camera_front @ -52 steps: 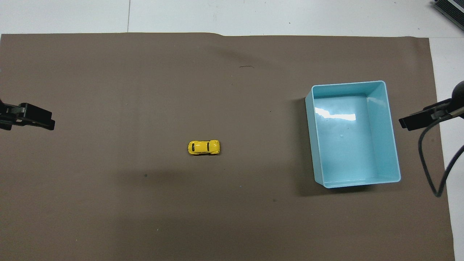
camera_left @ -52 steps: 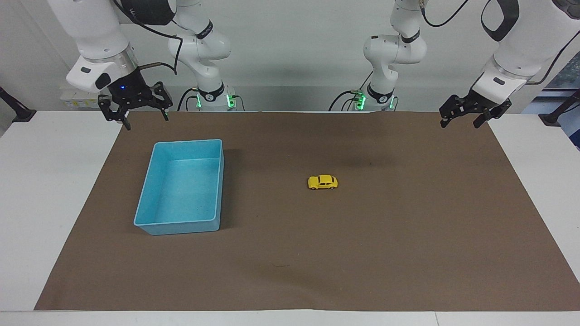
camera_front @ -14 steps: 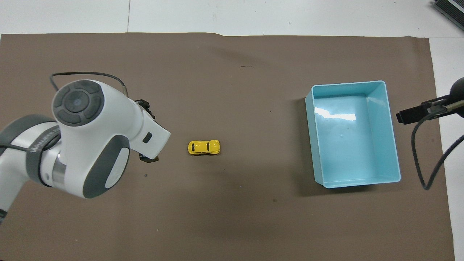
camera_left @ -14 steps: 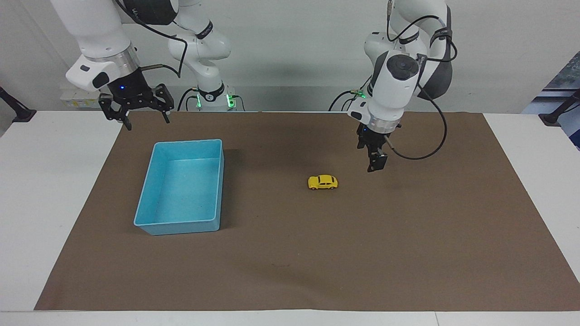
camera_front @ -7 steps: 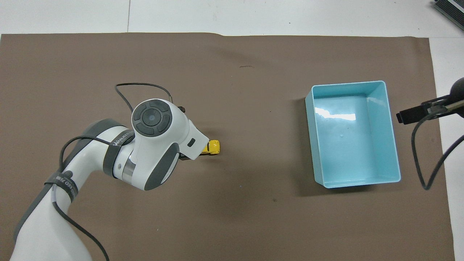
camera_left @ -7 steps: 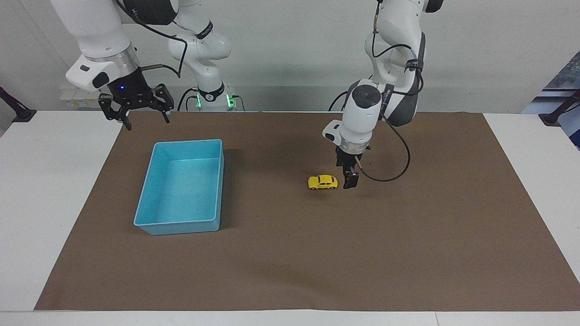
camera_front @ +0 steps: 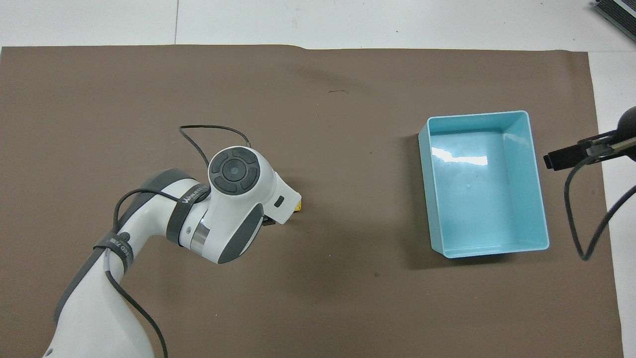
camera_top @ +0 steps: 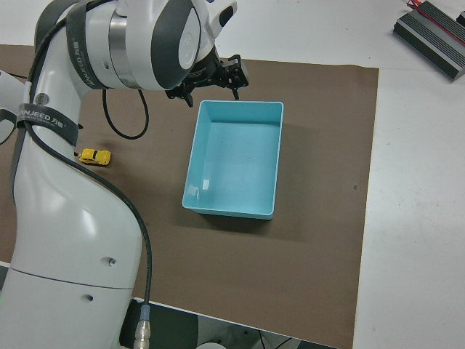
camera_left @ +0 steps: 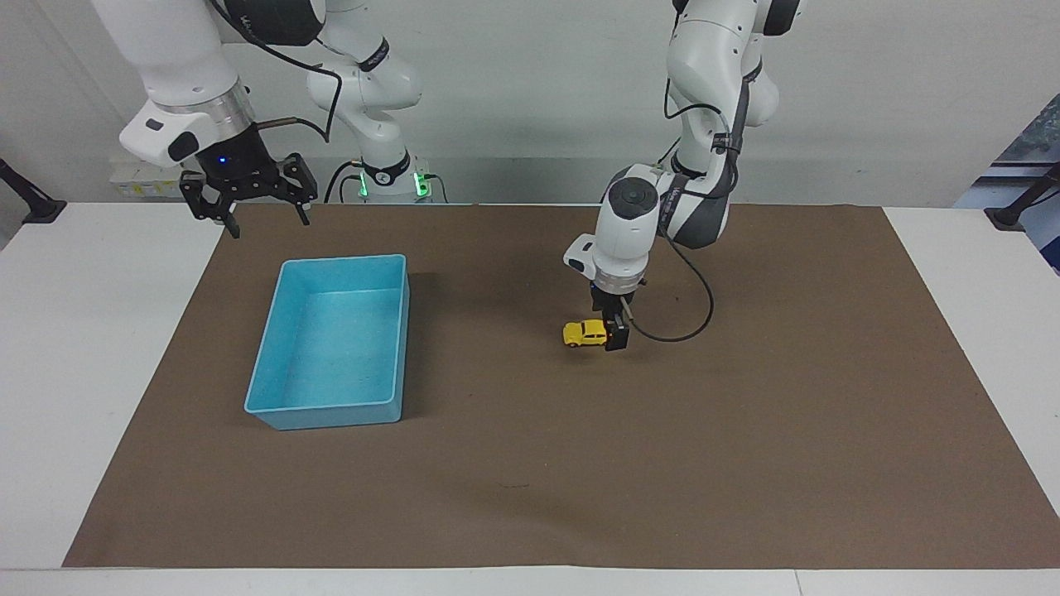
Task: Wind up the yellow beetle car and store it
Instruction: 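Press the yellow car down and drag it back with the left gripper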
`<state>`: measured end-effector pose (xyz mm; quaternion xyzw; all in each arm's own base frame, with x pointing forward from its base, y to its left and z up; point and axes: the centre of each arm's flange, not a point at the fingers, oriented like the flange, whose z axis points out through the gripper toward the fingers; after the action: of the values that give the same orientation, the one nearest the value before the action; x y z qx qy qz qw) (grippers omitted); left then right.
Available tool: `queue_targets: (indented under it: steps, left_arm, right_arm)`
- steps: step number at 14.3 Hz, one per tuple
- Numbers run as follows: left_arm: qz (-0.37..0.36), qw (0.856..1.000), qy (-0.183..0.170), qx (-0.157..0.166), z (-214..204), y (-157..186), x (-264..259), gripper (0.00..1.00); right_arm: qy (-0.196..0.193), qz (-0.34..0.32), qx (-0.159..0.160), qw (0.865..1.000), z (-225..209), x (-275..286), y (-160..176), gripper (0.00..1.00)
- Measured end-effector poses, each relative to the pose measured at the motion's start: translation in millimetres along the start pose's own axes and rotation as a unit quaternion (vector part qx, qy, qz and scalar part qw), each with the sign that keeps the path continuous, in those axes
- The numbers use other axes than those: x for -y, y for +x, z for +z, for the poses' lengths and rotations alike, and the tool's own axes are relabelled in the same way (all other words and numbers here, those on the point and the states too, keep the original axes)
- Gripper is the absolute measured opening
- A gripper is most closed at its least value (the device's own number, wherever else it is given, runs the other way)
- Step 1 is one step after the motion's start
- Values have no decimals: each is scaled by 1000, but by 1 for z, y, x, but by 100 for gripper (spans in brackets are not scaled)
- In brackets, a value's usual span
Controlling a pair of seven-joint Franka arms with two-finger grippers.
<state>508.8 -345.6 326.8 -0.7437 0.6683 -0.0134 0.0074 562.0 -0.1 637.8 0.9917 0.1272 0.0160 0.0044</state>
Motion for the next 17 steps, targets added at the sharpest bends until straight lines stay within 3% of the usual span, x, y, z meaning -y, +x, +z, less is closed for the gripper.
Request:
queue_targets:
  steps: [5, 8, 9, 12, 13, 17]
  left_arm:
    - [3, 1000, -8, 9, 21, 32, -30, 100]
    - [0, 1000, -8, 10, 23, 31, -28, 100]
    - [-1, 1000, -7, 10, 23, 30, -27, 93]
    - [-3, 1000, -5, 10, 21, 28, -24, 56]
    - [-3, 1000, -5, 10, 20, 28, -23, 49]
    - [-4, 1000, -4, 10, 19, 26, -22, 48]
  right_arm:
    - [0, 2, 0, 1000, 0, -2, 0, 100]
    - [0, 4, -1, 1000, 0, -4, -1, 100]
    - [0, 3, -1, 1000, 0, -4, -1, 100]
    - [0, 2, -1, 1000, 0, -2, 0, 100]
    - [0, 2, -1, 1000, 0, -2, 0, 100]
    - [0, 0, -1, 1000, 0, 0, 0, 100]
